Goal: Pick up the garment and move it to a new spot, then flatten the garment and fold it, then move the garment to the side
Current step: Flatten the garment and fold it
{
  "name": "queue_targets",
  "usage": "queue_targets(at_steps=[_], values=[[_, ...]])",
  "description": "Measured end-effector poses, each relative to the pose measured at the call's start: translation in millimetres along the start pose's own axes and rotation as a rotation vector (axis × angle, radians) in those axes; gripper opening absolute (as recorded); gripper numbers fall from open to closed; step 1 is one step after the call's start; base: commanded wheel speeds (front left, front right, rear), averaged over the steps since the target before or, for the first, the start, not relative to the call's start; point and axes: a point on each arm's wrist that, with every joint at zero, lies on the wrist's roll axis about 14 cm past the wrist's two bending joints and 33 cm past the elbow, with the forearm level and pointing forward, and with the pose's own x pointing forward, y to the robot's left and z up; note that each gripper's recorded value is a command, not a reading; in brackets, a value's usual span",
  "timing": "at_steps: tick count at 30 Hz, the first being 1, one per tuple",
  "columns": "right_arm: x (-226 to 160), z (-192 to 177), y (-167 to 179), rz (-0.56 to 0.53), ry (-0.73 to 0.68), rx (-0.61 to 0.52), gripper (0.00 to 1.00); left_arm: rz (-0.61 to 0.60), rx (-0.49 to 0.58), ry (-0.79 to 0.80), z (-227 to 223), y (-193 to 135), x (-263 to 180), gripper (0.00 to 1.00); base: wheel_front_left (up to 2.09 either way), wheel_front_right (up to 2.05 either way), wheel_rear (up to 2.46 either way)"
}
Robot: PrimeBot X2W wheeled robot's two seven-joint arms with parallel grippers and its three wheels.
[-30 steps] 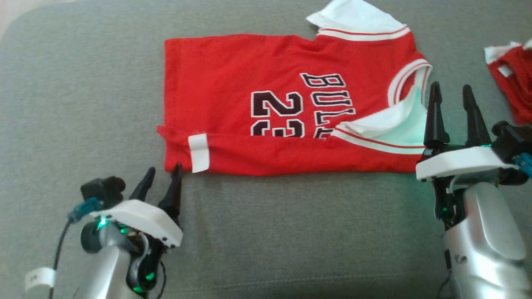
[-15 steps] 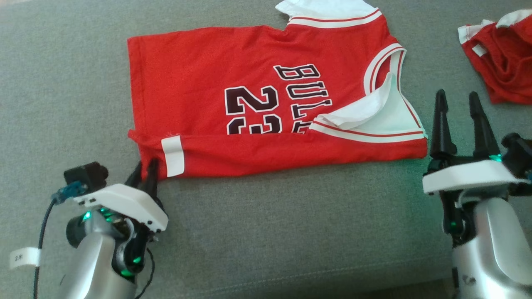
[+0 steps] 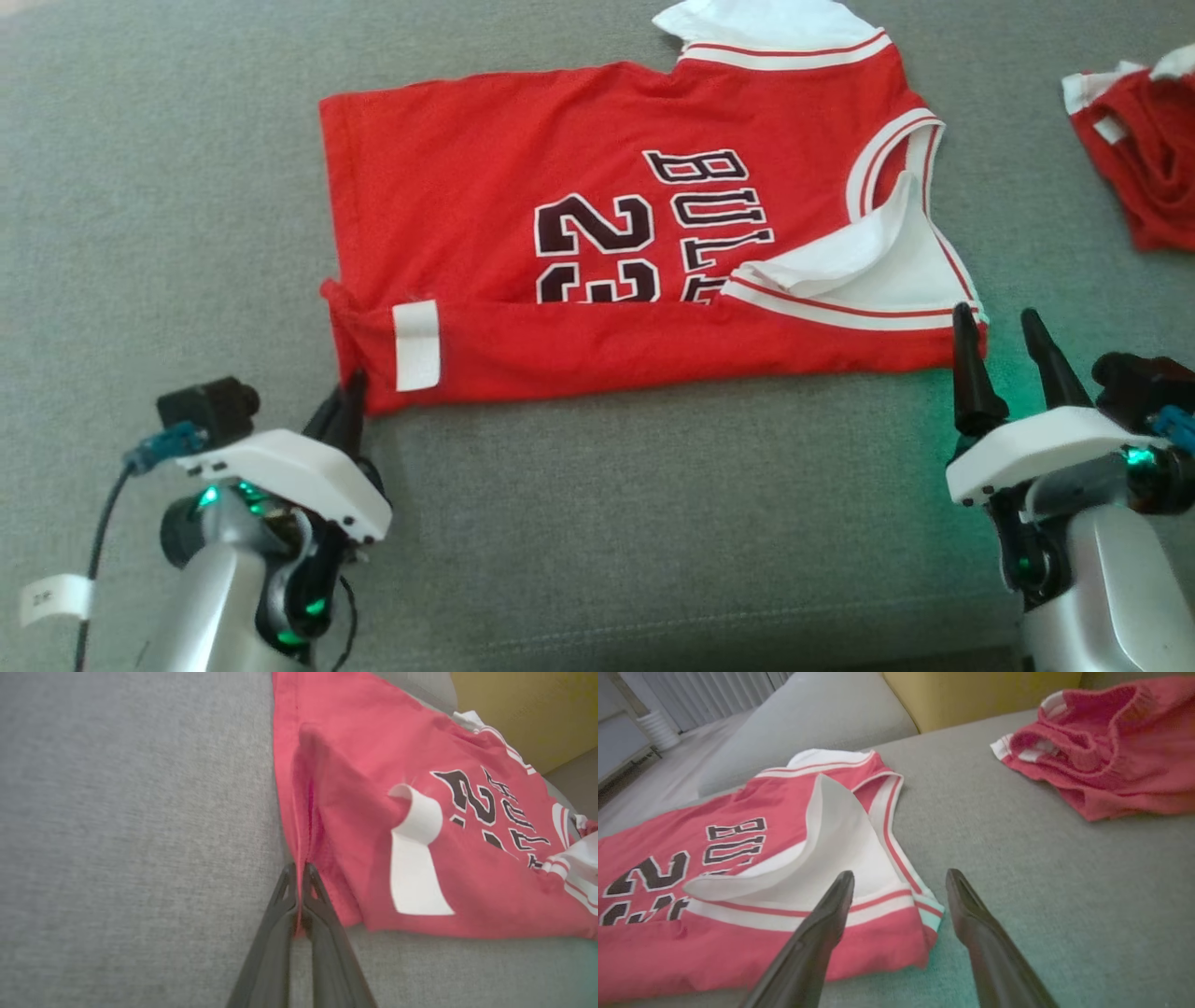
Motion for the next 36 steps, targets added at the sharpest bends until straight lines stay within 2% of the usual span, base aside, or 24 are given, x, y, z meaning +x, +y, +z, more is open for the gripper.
queue_targets(at_steps=[6,9,15,16,17,18,19,26,36], values=[[2,-21,-4,-0.014,0.096,0.004,1.00,0.033,-0.012,-0.050,15,11,-4,0.00,0.00,0.00,0.00],[4,-38,-4,-0.016,0.188,-0.006,1.00,0.042,-0.016,-0.057,16,14,-5,0.00,0.00,0.00,0.00],[19,-39,4,0.001,0.236,-0.014,1.00,0.053,-0.020,-0.075,16,17,-6,0.00,0.00,0.00,0.00],[21,-39,5,0.004,0.246,-0.013,0.96,0.052,-0.021,-0.077,16,17,-7,0.00,0.00,0.00,0.00],[23,-40,8,0.011,0.264,-0.014,0.39,0.050,-0.021,-0.079,14,15,-8,0.00,0.00,0.00,0.00],[24,-41,9,0.015,0.273,-0.011,0.22,0.047,-0.020,-0.077,13,14,-8,0.00,0.00,0.00,0.00],[24,-41,11,0.020,0.279,-0.005,0.00,0.045,-0.019,-0.077,13,13,-9,0.00,0.00,0.00,0.00],[23,-22,18,0.037,0.242,-0.002,0.00,0.019,-0.003,-0.135,28,7,-15,0.00,0.00,0.00,0.00],[9,32,19,0.069,0.139,-0.010,0.00,-0.035,0.047,-0.224,58,-7,-39,0.00,0.00,0.00,0.00]])
